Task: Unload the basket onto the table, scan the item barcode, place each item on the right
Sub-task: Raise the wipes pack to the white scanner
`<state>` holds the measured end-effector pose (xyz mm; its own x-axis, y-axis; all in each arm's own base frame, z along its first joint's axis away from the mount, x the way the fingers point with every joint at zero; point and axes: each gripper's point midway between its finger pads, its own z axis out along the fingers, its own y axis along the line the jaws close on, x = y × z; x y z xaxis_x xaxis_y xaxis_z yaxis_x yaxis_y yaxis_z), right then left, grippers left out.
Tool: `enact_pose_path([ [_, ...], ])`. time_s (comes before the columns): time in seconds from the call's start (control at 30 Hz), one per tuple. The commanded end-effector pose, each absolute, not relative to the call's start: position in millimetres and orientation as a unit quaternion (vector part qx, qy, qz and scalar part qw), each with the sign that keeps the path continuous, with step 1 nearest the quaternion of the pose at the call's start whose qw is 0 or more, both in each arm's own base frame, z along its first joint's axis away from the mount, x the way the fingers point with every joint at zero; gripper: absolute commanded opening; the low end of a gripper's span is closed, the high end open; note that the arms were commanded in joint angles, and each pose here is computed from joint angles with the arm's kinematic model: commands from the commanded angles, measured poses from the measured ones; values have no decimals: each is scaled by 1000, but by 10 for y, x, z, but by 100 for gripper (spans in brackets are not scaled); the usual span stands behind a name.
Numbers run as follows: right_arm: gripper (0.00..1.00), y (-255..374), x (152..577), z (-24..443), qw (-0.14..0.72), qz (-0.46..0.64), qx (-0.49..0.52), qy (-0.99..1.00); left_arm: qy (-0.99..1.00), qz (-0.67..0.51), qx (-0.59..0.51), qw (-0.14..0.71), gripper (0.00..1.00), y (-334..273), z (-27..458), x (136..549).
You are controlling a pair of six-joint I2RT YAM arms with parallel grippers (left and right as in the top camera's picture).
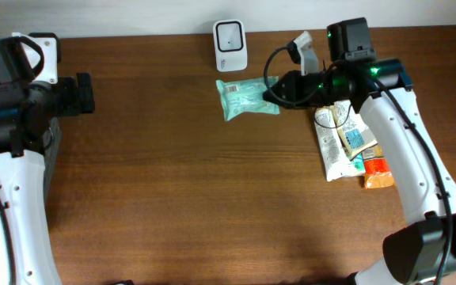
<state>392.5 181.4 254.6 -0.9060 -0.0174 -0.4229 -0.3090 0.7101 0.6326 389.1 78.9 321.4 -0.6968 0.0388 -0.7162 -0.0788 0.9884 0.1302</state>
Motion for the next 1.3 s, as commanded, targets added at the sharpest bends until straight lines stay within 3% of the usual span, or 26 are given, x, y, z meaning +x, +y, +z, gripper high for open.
enact_pose_path([
  [0.0,4,1615,4155,2978,298,255,-83,916,916,76,-4,394,99,777,3256,3879],
  [0.13,4,1163,4625,3129,419,-34,-67,905,916,76,-4,394,99,777,3255,3878],
  [0.3,4,1247,5322,2928,468,-245,-125,840,916,76,-4,394,99,777,3256,3879],
  [0.53,4,1832,6169,2370,518,-361,-257,732,916,76,-4,394,99,777,3255,3878],
  [0.63,4,2064,6312,2259,526,-406,-320,675,916,76,-4,394,99,777,3255,3878],
  [0.77,4,2156,6367,2084,516,-423,-358,654,916,76,-4,394,99,777,3255,3878],
  [1.27,4,2294,6331,2182,538,-417,-350,644,916,76,-4,394,99,777,3254,3878],
])
